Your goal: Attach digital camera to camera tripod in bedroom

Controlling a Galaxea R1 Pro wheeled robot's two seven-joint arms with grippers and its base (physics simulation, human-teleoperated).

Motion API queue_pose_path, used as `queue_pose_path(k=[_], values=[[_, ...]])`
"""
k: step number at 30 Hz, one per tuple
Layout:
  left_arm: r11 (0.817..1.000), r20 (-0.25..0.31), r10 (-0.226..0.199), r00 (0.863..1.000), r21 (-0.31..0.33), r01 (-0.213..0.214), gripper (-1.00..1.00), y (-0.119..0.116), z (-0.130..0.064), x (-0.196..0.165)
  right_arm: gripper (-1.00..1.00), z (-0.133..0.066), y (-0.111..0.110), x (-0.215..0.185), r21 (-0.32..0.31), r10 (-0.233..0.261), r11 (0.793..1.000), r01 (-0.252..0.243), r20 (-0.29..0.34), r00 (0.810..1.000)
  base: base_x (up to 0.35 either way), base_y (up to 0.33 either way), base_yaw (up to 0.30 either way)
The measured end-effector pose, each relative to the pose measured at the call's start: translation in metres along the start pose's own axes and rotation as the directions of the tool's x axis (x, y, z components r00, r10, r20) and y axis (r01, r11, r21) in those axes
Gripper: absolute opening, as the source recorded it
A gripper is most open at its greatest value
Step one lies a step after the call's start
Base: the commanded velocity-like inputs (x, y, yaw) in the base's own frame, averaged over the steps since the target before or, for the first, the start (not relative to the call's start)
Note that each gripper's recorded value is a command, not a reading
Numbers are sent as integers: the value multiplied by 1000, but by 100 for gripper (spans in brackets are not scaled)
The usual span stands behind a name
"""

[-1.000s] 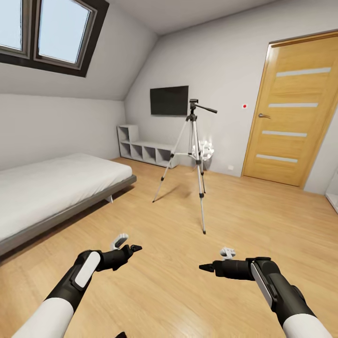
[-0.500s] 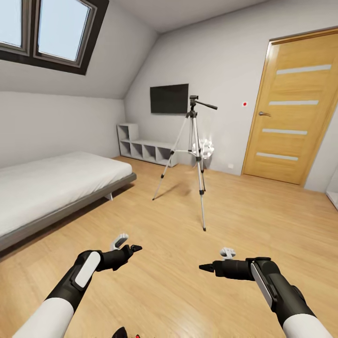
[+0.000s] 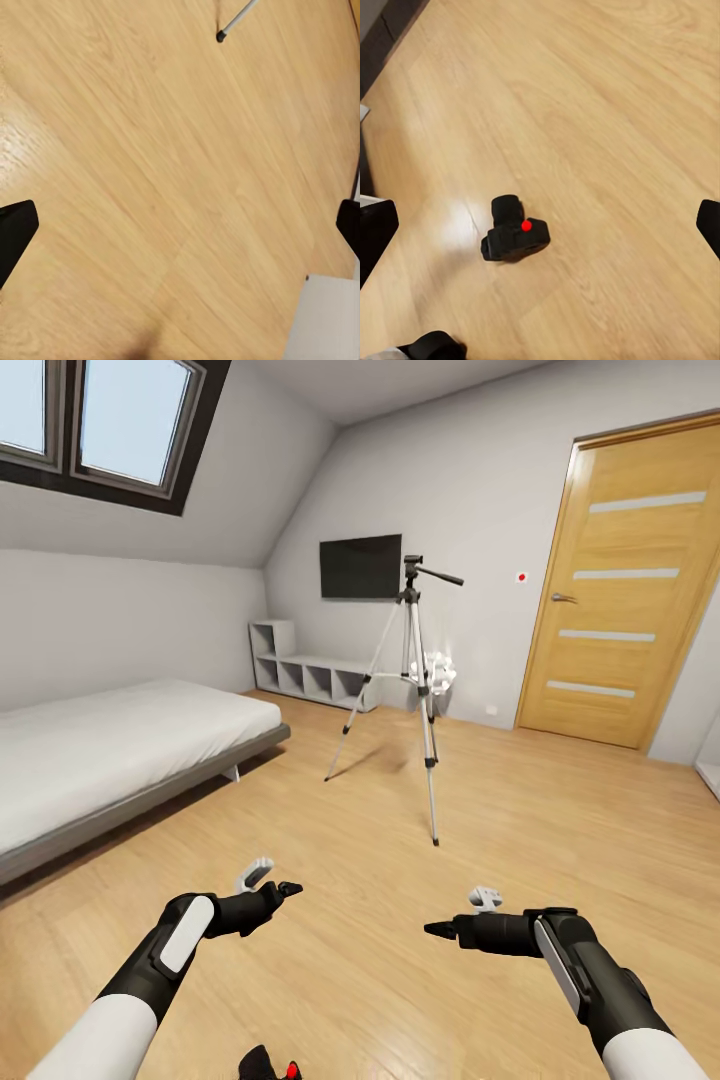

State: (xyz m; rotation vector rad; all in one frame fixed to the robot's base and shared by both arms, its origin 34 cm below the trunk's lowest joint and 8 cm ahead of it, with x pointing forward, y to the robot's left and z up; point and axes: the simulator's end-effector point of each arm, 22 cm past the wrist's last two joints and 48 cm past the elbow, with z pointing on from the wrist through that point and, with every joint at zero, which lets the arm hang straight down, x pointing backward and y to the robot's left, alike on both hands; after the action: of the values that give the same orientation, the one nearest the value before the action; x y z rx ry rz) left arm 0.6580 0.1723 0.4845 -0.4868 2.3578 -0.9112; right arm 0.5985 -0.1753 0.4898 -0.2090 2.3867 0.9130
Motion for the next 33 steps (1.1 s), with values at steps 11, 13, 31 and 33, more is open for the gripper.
queue_pose_path(k=[11, 13, 31, 33], values=[[1000, -1, 0, 1000, 0, 0, 100, 17, 12, 15, 100, 2, -22, 9, 7, 35, 999, -35, 45, 998, 0, 0, 0], [1000, -7, -4, 1000, -4, 4, 100, 21, 15, 18, 100, -1, -30, 6, 11, 62, 998, -63, 65, 996, 0, 0, 0], [999, -56, -35, 998, -42, 32, 100, 49, 38, 37, 100, -29, -99, 9, 53, 194, 978, -202, 125, 973, 0, 0, 0], [998, -62, -39, 997, -46, 36, 100, 52, 41, 40, 100, -26, -101, 12, 53, 200, 977, -207, 119, 973, 0, 0, 0]])
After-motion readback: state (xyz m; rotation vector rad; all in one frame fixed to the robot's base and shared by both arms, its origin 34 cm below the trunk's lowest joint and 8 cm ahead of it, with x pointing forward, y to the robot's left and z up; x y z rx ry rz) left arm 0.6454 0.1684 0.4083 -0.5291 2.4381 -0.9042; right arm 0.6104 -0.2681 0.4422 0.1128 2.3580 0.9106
